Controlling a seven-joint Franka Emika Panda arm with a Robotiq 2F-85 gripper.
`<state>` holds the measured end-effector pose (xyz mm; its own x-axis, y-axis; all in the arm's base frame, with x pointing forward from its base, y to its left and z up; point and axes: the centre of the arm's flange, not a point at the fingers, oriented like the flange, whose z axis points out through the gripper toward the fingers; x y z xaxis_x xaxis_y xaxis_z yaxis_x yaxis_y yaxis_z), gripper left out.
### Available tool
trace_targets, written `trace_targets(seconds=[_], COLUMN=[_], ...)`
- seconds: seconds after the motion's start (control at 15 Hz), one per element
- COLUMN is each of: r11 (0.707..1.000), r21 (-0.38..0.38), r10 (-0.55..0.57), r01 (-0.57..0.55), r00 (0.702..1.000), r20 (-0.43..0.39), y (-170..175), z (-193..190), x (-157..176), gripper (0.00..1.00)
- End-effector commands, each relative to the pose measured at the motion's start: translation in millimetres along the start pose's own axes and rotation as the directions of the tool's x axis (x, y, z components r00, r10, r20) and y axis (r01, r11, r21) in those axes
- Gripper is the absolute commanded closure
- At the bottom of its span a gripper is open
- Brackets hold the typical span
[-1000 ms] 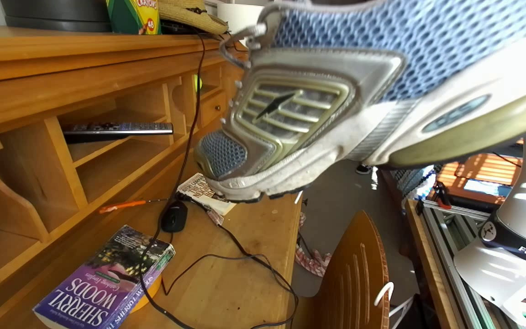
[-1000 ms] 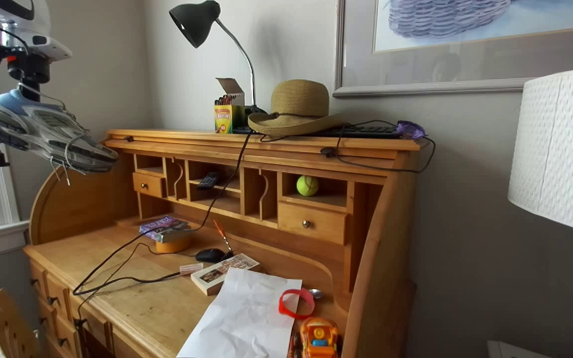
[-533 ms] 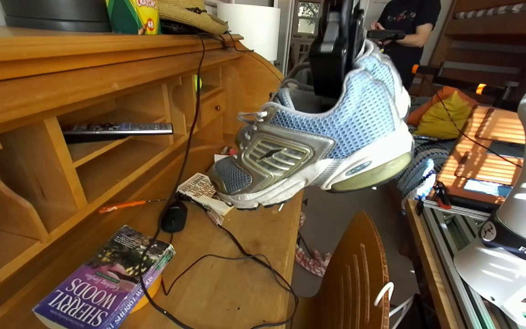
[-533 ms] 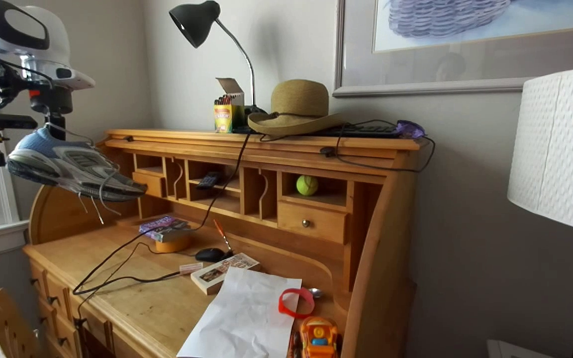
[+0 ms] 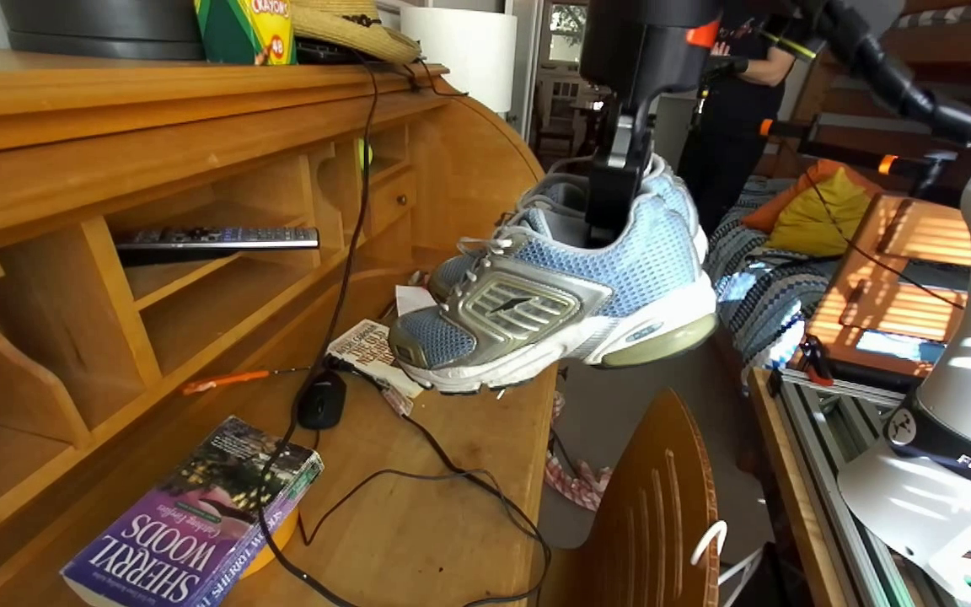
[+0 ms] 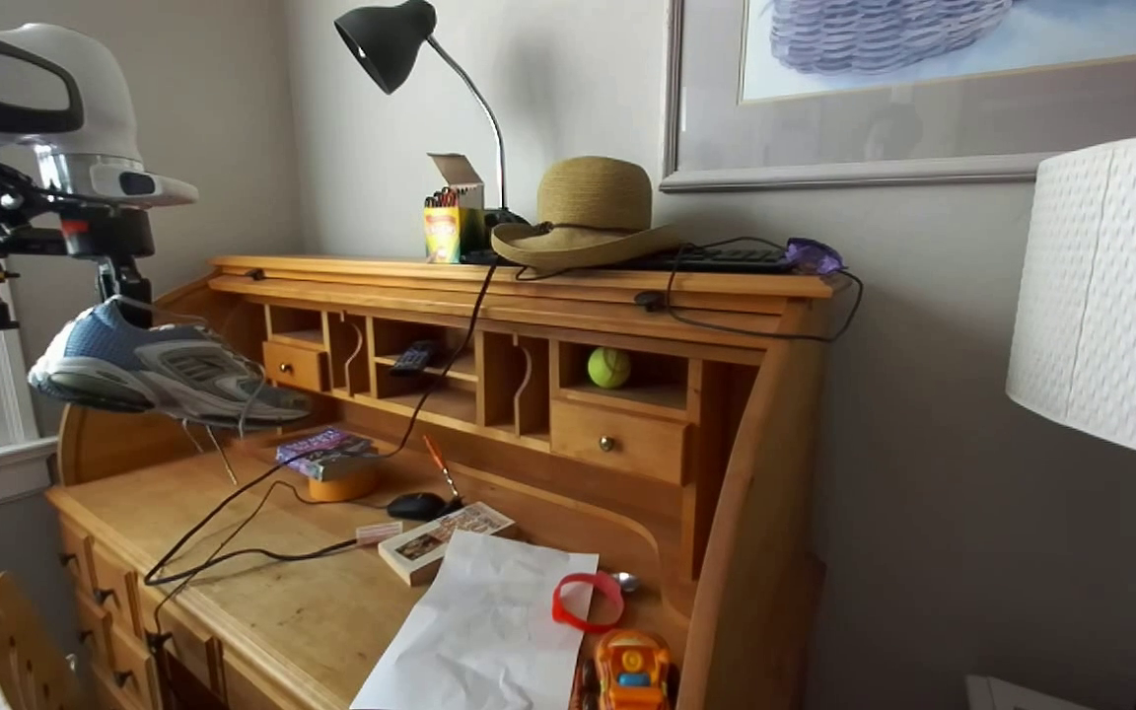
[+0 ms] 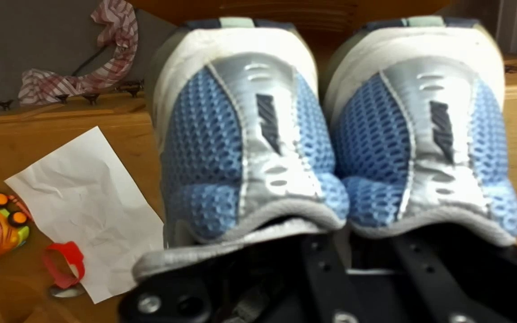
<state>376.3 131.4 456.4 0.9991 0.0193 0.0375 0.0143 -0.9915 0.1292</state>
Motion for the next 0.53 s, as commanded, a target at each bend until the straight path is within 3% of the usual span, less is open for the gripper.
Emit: trace_targets(seconds=[0.0, 0.07, 0.13, 0.47], r11=[1.000, 1.000, 1.000, 0.999], r21=[-0.003, -0.005, -0.006, -0.002], r10=[-0.006, -0.010, -0.011, -0.035], r01=[0.006, 0.010, 0.011, 0.035], r00=[1.000, 1.000, 1.000, 0.999], r20=[0.001, 0.001, 0.001, -0.021], y=[-3, -5, -5, 41], z=[1, 1, 1, 46], x=[0, -1, -1, -2], gripper=[0.78, 0.78, 0.94, 0.94])
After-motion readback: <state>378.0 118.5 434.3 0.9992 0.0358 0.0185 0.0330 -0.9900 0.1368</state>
